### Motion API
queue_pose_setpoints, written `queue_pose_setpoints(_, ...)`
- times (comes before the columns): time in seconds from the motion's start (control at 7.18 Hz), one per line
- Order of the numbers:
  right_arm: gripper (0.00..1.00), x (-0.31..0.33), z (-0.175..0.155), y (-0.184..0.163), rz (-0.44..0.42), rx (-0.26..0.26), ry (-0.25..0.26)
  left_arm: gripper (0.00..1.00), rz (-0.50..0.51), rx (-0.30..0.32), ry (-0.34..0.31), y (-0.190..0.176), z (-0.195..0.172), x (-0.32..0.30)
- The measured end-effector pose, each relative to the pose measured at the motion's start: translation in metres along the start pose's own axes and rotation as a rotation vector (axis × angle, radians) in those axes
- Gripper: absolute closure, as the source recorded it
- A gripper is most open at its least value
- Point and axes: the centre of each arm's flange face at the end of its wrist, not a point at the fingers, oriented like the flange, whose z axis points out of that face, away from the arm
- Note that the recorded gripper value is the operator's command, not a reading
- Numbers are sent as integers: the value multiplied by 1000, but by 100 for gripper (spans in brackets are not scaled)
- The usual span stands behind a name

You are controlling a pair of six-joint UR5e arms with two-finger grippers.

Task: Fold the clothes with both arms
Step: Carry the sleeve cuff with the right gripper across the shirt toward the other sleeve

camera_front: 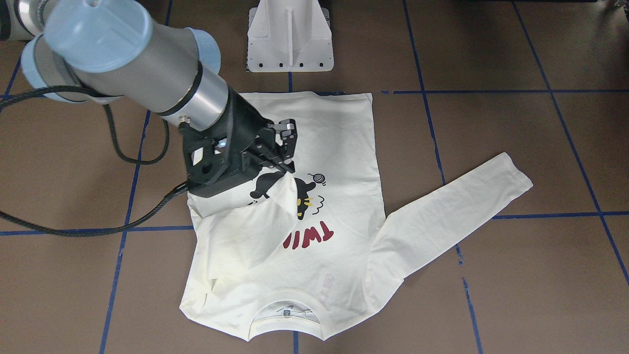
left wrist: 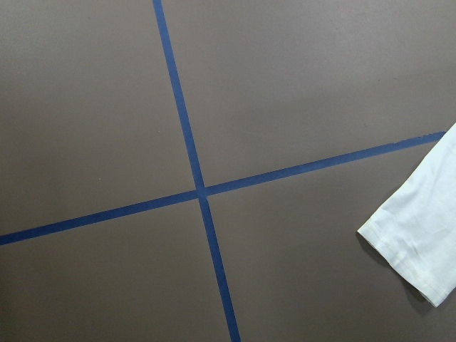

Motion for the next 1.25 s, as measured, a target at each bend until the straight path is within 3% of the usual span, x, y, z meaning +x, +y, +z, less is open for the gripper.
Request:
queue_pose_setpoints(0.42,100,-24,81,41,-26,65,45,0,-2,-2,0,1,1,-1)
queue_pose_setpoints(0.56,82,-38,110,44,-28,82,73,0,-2,-2,0,1,1,-1)
queue_pose_setpoints(0.7,11,-59,152,54,-41,105,104,0,-2,-2,0,0,1,-1)
queue_pose_setpoints(0.84,0,-78,196,78,-68,133,123,0,-1,-1,0,0,1,-1)
queue_pose_setpoints(0.98,0,-92,227,106,-96,154,127,0,-1,-1,-1,-1,1,-1)
queue_pose_setpoints(1.25,0,-104,254,134,-117,185,139,0,-2,0,-2,-2,0,0)
